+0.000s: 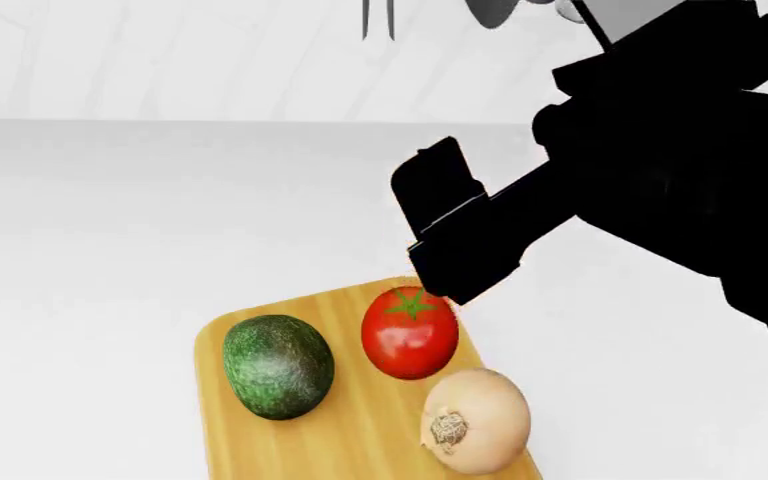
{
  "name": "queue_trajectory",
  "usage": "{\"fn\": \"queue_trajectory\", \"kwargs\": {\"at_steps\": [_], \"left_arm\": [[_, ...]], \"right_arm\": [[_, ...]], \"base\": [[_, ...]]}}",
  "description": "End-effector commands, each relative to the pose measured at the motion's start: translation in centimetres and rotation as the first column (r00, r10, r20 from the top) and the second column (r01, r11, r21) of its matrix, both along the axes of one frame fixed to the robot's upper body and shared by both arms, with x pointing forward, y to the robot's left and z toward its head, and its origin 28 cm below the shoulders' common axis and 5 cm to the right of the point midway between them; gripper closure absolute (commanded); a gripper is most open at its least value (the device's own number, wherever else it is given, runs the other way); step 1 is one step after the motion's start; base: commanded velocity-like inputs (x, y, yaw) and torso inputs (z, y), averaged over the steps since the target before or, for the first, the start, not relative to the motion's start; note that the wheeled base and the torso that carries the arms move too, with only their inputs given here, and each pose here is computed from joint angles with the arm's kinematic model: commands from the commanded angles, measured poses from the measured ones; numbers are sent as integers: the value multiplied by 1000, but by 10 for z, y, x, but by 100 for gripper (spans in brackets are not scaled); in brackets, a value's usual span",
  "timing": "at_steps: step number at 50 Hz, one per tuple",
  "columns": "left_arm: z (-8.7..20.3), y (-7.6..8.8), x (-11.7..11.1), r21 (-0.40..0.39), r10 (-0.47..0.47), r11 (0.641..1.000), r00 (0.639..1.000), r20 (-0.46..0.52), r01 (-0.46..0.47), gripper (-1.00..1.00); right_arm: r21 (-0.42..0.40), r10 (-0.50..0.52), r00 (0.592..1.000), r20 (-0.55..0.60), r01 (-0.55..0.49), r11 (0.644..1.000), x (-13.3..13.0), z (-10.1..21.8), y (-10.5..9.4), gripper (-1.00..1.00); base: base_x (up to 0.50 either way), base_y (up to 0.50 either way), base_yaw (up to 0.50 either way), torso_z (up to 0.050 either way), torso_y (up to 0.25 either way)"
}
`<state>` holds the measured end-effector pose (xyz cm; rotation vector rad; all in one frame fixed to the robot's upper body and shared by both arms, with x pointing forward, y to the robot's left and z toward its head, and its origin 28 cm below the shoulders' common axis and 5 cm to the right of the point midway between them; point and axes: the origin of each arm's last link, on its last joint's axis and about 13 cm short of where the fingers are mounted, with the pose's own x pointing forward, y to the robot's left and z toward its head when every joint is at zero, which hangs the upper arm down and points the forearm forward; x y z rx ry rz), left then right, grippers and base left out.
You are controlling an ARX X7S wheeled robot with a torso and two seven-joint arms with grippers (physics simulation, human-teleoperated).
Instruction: Place the avocado, onion, tomato and bell pepper on the cutting board.
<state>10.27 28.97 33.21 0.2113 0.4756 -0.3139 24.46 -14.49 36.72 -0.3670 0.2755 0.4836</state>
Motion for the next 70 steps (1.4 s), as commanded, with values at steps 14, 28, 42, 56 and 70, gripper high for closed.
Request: {"fn": "queue_trajectory", "kwargs": {"at_steps": [14, 28, 42, 56, 70], "left_arm": [[8, 15, -27, 208, -17, 975, 953, -301, 83, -100], [6, 13, -38, 219, -79, 963, 938, -338, 160, -100], [-20, 5, -21, 132, -173, 963, 915, -363, 235, -100], [-34, 13, -18, 151, -120, 970, 917, -381, 190, -100], [-49, 15, -9, 139, -117, 973, 912, -393, 185, -100]], "right_arm": [[6, -1, 1000, 3, 1, 1000, 16, 5, 4, -100], [12, 13, 1000, 5, -13, 1000, 16, 11, 7, -100], [13, -4, 1000, -17, 4, 1000, 17, 0, 2, -100], [12, -9, 1000, -15, 9, 1000, 14, 1, 1, -100], [15, -16, 1000, -18, 16, 1000, 13, 0, -1, -100]], "base": [[0, 0, 0, 0, 0], [0, 0, 0, 0, 0], [0, 0, 0, 0, 0], [0, 0, 0, 0, 0], [0, 0, 0, 0, 0]]}}
